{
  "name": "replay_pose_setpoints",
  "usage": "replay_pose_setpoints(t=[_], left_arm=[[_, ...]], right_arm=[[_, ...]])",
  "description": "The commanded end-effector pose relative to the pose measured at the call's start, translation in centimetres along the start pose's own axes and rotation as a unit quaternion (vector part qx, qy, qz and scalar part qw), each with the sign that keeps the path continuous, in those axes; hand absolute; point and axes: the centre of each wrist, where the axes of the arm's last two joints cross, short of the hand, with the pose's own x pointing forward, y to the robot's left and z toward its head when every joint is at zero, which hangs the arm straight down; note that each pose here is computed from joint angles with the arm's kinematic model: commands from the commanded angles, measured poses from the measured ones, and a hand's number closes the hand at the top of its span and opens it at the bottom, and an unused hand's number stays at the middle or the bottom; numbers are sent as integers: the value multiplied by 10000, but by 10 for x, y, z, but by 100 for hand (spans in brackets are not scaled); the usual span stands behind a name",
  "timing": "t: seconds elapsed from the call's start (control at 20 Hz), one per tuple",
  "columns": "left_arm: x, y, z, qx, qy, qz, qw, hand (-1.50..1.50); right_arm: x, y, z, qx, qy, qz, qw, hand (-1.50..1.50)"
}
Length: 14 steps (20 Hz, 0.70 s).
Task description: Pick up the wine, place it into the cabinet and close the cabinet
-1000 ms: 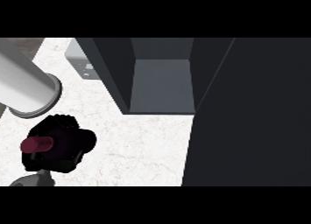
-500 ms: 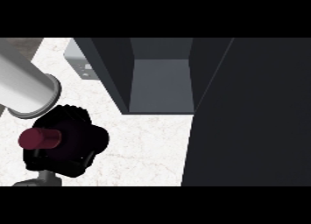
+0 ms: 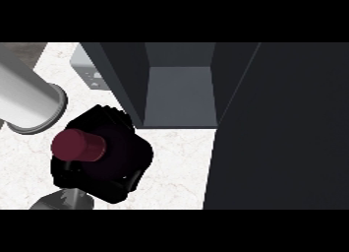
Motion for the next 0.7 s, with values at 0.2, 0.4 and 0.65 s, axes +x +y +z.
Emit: replay_pose_setpoints(t=[0.2,0.4,0.65], left_arm=[[15,-58,-8,-55,43,158,9999,150],[11,-81,-41,35,67,36,10000,150],[5,-100,-64,312,-139,-226,9992,150]], right_arm=[[8,-10,18,20,-275,-94,9996,-150],[18,-9,15,45,-192,-89,9998,-150],[13,-14,12,45,-240,10,9997,-150]])
